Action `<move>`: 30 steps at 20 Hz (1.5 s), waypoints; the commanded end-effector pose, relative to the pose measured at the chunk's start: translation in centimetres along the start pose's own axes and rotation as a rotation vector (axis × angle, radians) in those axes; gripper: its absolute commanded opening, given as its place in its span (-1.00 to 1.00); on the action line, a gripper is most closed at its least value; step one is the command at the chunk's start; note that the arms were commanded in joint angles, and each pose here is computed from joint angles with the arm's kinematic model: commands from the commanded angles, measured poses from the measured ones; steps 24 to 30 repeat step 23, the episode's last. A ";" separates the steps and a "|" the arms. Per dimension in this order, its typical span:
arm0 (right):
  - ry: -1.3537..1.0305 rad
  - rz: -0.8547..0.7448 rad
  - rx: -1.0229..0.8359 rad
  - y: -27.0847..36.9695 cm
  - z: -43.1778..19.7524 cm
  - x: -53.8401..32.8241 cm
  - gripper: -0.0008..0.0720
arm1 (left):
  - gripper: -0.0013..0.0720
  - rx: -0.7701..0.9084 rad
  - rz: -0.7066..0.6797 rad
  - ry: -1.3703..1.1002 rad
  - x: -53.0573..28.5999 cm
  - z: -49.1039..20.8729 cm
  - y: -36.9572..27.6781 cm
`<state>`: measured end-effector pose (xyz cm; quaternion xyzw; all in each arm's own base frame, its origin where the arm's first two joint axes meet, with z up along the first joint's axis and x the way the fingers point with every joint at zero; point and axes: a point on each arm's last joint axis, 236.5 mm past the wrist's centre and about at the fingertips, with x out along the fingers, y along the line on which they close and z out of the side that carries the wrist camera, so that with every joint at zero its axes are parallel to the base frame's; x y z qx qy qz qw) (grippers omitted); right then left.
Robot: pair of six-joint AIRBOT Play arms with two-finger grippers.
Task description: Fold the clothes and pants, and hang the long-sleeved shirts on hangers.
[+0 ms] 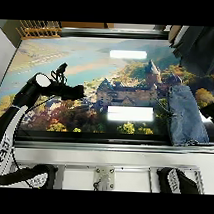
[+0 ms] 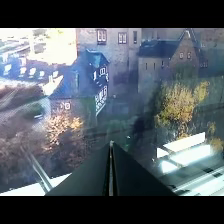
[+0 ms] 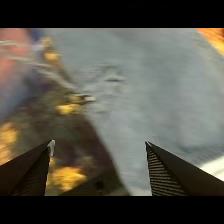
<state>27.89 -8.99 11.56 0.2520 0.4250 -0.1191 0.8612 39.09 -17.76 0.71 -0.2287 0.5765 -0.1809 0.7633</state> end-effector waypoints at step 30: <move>0.097 0.318 -0.262 11.9 -3.9 0.0 -0.92 | -0.91 0.000 -0.002 0.002 0.0 0.0 -0.1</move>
